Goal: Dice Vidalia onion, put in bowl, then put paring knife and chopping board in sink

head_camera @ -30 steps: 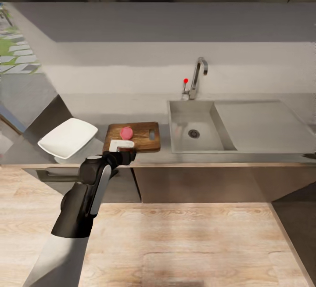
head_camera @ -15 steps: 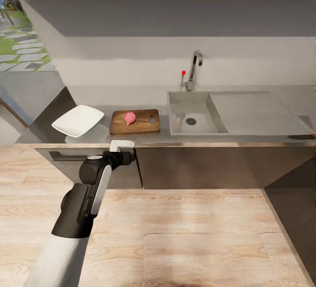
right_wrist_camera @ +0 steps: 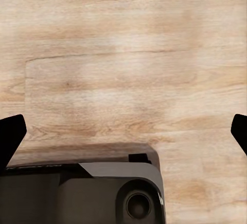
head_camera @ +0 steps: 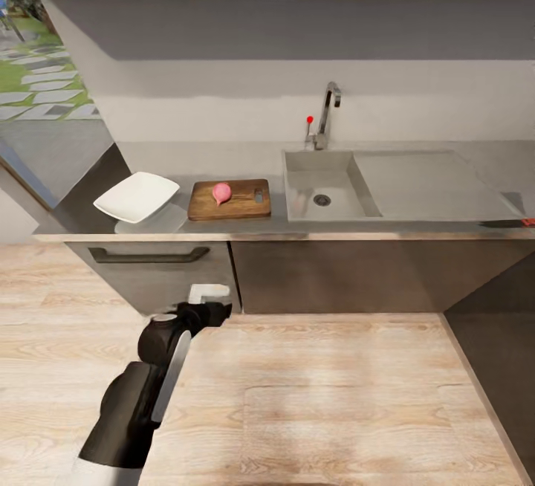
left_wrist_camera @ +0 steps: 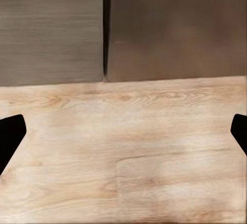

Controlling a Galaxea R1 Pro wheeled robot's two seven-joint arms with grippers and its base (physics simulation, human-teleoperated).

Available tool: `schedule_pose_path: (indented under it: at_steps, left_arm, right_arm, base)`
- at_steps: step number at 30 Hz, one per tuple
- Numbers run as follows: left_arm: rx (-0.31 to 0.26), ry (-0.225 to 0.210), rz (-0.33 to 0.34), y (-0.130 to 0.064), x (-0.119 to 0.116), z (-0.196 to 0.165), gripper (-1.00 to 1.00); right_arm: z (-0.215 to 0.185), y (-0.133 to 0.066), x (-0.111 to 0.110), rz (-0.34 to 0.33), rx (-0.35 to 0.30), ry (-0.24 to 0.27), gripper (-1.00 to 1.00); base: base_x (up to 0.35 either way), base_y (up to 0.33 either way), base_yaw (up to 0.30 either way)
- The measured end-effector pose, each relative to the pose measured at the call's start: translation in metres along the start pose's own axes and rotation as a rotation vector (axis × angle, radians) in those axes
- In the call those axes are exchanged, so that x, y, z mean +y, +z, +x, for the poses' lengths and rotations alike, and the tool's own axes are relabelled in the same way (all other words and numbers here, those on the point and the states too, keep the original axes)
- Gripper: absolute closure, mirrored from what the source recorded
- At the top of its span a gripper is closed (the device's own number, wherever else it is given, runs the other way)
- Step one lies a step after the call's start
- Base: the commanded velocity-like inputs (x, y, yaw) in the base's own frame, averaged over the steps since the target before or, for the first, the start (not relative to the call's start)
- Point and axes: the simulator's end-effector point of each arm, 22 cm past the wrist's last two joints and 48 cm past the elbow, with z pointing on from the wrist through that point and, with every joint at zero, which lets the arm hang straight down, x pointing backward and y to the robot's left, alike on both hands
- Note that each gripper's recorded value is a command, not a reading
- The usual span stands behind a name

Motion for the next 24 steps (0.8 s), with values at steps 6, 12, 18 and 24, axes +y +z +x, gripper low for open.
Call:
schedule_pose_path:
  at_steps: [6, 12, 18, 24]
  left_arm:
    - [-0.028, -0.034, -0.011, -0.002, 0.006, 0.067, -1.00]
    - [-0.045, -0.057, -0.037, -0.021, 0.019, 0.151, -1.00]
    - [-0.094, -0.055, -0.058, -0.052, 0.033, 0.242, -1.00]
    - [0.003, -0.011, -0.079, -0.074, 0.055, 0.340, -1.00]
  right_arm:
    - [0.000, 0.000, 0.000, 0.000, -0.001, -0.001, -1.00]
    - [0.000, 0.000, -0.001, 0.001, -0.002, -0.001, -1.00]
    - [0.000, 0.000, -0.002, 0.001, -0.002, -0.002, -1.00]
    - [-0.001, 0.000, -0.003, 0.002, -0.004, -0.004, -1.00]
  base:
    - [0.000, 0.000, 0.000]
    - [0.000, 0.000, 0.000]
    - [0.000, 0.000, 0.000]
    - [0.000, 0.000, -0.036]
